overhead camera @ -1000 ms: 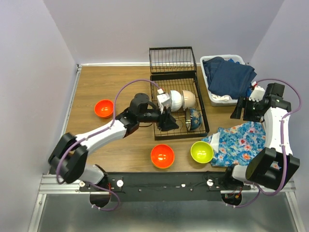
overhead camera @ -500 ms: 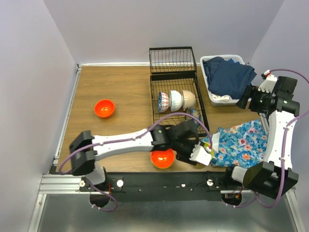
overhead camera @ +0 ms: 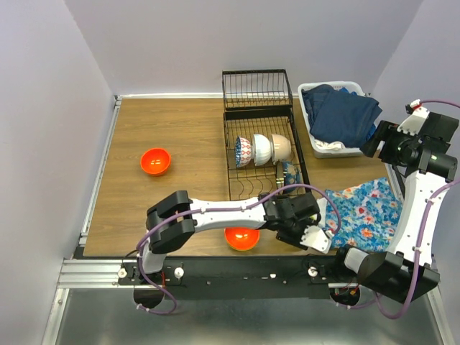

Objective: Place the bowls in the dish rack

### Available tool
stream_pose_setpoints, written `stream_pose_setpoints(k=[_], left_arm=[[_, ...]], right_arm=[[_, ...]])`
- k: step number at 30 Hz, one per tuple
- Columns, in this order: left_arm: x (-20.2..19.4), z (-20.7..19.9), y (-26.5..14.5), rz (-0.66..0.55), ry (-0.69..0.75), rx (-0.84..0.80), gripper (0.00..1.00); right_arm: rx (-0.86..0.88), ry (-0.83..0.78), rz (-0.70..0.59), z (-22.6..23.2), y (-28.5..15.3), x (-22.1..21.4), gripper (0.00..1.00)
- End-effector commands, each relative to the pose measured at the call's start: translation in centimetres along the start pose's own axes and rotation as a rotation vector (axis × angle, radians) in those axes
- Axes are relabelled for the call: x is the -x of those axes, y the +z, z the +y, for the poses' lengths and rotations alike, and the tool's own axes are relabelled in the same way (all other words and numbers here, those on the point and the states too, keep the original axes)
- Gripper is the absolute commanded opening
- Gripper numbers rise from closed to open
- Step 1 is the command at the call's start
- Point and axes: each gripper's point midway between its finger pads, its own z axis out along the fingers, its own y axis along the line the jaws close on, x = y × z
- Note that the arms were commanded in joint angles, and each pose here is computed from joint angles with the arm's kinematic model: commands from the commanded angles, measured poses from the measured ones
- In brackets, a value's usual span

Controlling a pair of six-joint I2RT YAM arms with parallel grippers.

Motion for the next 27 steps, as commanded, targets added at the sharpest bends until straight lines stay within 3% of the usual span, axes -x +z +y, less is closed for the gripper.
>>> stream_pose_setpoints(k=[1, 7, 11, 13, 18, 22, 27], left_arm=[[0.2, -0.5, 0.8, 0.011, -0.002, -0.023, 0.51], [-0.6, -1.6, 1.8, 0.024, -0.025, -0.073, 0.44], [-0.4, -1.9, 2.2, 0.012, -0.023, -0.086, 0.3], [-0.8, -2.0, 2.4, 0.019, -0.026, -0.091, 0.28], [-0.7, -2.7, 1.6, 0.02, -0.027, -0.115, 0.08], [1.0, -3.2, -2.7, -0.043, -0.04, -0.134, 0.03], [4.6, -3.4, -12.9, -0.242, -0.058, -0.174, 0.02]], right_arm=[[-0.01, -0.018, -0.038, 0.1, -0.5, 1.0, 0.81], [-0.02, -0.023, -0.035, -0.2, -0.3, 0.6, 0.81], [-0.024, -0.024, -0.026, -0.3, -0.2, 0.2, 0.81], [-0.027, -0.022, -0.022, -0.4, -0.2, 0.0, 0.81], [-0.025, -0.019, -0.017, -0.4, -0.1, 0.1, 0.81], [-0.02, -0.025, -0.025, -0.3, 0.0, 0.7, 0.81], [-0.007, -0.031, -0.025, -0.2, 0.1, 1.3, 0.81]])
